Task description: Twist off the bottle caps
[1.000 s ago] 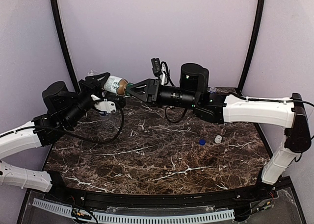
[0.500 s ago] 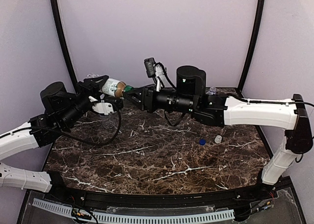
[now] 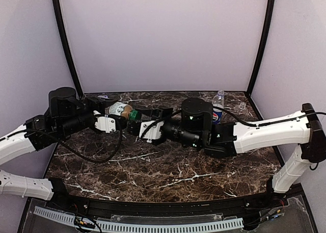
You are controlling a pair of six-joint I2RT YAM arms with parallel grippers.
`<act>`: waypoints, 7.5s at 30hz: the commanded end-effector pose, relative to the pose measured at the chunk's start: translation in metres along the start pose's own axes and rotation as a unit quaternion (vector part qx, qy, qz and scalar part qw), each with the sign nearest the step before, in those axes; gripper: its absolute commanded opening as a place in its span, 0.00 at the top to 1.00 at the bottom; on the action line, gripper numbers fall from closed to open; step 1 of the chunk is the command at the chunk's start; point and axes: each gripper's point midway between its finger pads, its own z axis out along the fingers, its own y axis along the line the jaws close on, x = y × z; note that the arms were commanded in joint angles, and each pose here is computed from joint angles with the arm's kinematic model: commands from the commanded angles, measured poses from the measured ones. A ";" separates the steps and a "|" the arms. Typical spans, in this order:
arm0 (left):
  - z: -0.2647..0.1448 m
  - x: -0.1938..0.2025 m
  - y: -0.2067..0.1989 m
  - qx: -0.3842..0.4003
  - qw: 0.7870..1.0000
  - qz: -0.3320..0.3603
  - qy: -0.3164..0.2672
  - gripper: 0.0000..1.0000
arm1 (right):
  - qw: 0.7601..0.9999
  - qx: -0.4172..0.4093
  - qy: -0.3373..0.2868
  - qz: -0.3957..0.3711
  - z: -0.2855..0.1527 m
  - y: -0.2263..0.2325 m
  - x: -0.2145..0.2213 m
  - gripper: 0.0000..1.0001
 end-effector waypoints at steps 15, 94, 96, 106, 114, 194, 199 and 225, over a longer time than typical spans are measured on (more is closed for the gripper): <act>-0.012 -0.009 -0.024 0.088 0.994 -0.064 -0.024 0.83 | 0.829 -0.113 0.029 -0.547 -0.012 0.063 0.022 1.00; -0.013 -0.009 -0.021 0.052 0.997 -0.054 -0.033 0.83 | 0.971 -0.063 0.049 -0.224 -0.007 0.031 -0.026 1.00; -0.013 -0.009 -0.025 0.060 0.996 -0.053 -0.032 0.84 | 0.946 -0.022 0.053 -0.321 -0.006 0.027 -0.024 1.00; -0.013 -0.008 -0.031 0.070 0.996 -0.048 -0.030 0.84 | 0.846 0.053 0.081 -0.524 0.004 0.015 -0.026 1.00; -0.013 -0.001 -0.033 0.061 0.997 -0.050 -0.012 0.84 | 0.893 0.126 0.092 -0.422 -0.022 -0.026 -0.036 1.00; -0.068 -0.043 -0.043 0.182 0.807 -0.522 -0.208 0.78 | 0.891 -0.136 -0.238 0.362 -0.014 -0.065 -0.102 0.02; -0.067 -0.044 -0.043 0.182 0.807 -0.522 -0.209 0.78 | 0.884 -0.176 -0.214 0.377 0.010 -0.041 -0.099 0.10; -0.067 -0.043 -0.049 0.182 0.806 -0.523 -0.208 0.72 | 0.870 -0.227 -0.191 0.394 0.025 -0.010 -0.088 0.99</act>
